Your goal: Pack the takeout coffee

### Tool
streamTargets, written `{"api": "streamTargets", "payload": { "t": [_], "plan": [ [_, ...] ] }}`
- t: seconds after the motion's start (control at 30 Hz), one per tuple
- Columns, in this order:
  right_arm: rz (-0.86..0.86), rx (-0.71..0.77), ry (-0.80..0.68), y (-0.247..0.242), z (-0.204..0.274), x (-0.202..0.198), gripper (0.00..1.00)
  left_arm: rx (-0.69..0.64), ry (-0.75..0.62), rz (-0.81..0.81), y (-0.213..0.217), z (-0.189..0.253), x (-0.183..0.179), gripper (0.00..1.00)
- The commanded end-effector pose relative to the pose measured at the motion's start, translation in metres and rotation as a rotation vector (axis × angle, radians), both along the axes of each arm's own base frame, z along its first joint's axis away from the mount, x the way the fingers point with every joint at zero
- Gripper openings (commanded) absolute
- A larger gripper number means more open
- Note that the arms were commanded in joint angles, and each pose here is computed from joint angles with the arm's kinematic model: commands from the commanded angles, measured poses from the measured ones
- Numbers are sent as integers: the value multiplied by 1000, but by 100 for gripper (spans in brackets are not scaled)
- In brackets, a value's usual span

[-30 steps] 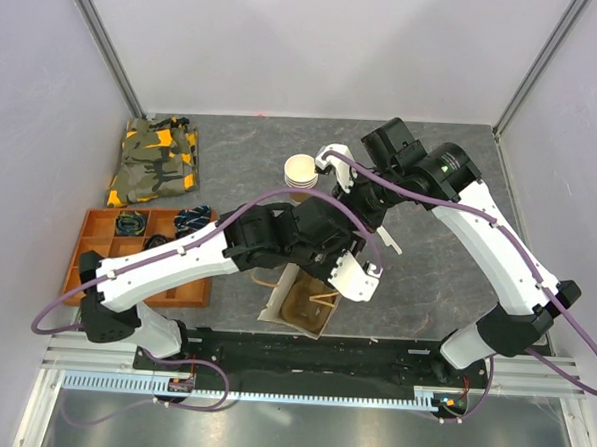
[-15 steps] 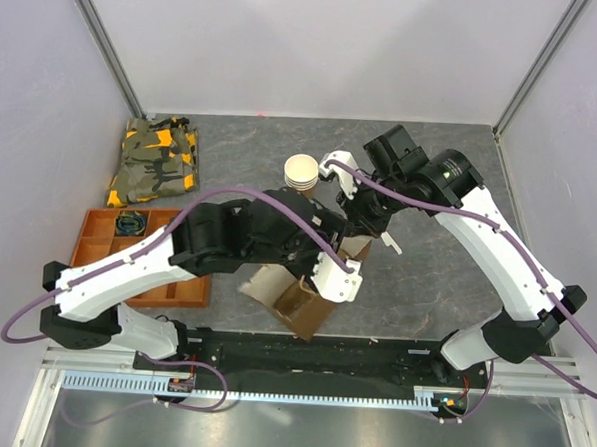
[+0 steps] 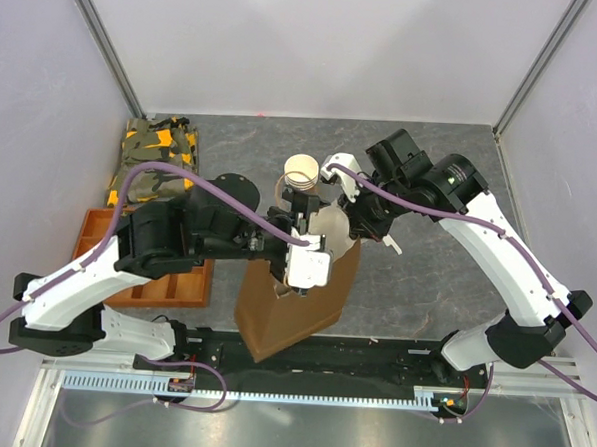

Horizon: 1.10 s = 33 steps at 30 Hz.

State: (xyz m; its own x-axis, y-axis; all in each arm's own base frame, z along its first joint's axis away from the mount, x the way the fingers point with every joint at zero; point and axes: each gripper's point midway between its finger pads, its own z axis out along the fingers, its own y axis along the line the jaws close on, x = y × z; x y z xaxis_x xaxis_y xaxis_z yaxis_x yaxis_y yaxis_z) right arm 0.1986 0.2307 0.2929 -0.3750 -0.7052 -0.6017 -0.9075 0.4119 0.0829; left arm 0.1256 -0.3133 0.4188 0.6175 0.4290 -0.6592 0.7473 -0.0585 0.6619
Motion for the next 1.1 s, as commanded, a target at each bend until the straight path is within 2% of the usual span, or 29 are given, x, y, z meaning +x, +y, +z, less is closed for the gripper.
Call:
{"api": "streamTargets", "payload": {
  "t": [0.0,0.17,0.4,0.7,0.87,1.07],
  "plan": [
    [-39,-73,-13,-22,2,-2,0,-28,40,-12,-5,-3,-6,95],
    [-20,-48,-2,-17,5,-5,0,59,-11,29,-10,-30,10,93],
    [6,-28,4,-15,9,-10,0,121,-138,97,-21,-39,37,93],
    [23,-23,10,-17,10,-16,0,236,-274,85,-32,-73,41,96],
    [32,-34,18,-20,5,-19,0,255,-403,106,-35,-71,47,96],
    [41,-34,29,-19,3,-20,0,207,-518,64,-42,-51,33,96]
  ]
}}
